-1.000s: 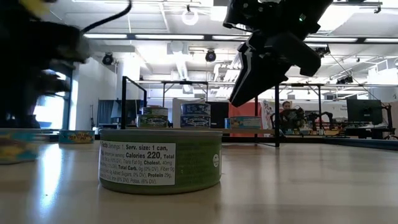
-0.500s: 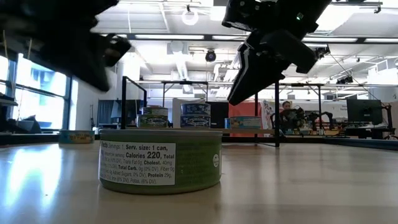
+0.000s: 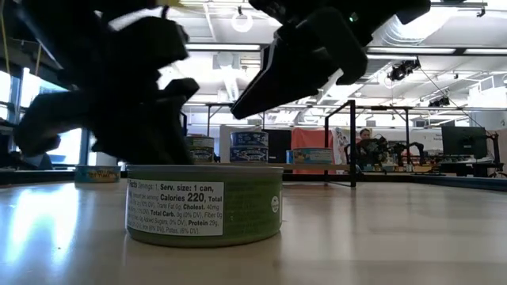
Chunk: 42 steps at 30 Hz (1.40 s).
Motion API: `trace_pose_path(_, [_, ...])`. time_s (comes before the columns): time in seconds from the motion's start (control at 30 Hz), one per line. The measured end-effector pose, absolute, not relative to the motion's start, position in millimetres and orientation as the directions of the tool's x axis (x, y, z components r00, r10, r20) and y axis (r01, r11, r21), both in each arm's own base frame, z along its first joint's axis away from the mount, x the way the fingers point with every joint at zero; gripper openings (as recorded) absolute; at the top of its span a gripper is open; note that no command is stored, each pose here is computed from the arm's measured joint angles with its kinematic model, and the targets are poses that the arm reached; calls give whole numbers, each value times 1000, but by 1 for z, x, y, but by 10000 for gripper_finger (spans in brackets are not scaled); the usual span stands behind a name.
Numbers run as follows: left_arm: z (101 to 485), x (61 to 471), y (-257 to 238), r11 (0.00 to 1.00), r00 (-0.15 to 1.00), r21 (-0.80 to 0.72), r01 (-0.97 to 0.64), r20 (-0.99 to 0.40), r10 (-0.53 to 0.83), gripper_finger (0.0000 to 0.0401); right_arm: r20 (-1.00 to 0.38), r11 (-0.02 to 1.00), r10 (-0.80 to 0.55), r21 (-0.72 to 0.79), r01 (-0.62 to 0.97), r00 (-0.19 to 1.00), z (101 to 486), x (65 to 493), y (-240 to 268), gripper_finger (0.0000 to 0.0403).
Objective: Stack canned seafood by type on shelf
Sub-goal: Stack the yellow blue tuna can on top of the yellow blue tuna can on the shelf
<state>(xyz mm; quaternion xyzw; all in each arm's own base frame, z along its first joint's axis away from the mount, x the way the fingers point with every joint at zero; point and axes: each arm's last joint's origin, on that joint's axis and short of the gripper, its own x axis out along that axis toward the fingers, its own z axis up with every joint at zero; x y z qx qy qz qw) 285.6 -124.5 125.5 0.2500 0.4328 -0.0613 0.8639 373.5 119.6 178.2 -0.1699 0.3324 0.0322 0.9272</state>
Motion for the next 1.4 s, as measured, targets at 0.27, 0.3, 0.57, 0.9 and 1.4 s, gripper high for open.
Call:
trace_pose_path(0.27, [130, 298, -114, 895, 657, 374, 243, -742, 132, 7, -558, 970, -175, -241, 44, 811, 155, 327, 119, 78])
trace_pose_path(0.3, [131, 299, -114, 899, 666, 368, 239, -736, 124, 8, -555, 974, -181, -216, 70, 812, 149, 317, 119, 78])
trace_pose_path(0.57, [148, 320, -99, 963, 718, 207, 172, -695, 21, 2, -534, 995, -90, -77, 58, 841, 124, 286, 115, 81])
trace_pose_path(0.9, [167, 341, -76, 997, 751, 29, 65, -660, -30, 1, -512, 871, -193, -483, -94, 837, 154, 311, 113, 214])
trace_pose_path(1.4, [181, 354, -57, 1000, 806, -5, 3, -592, -5, 1, -519, 866, -262, -498, -39, 814, 130, 328, 102, 172])
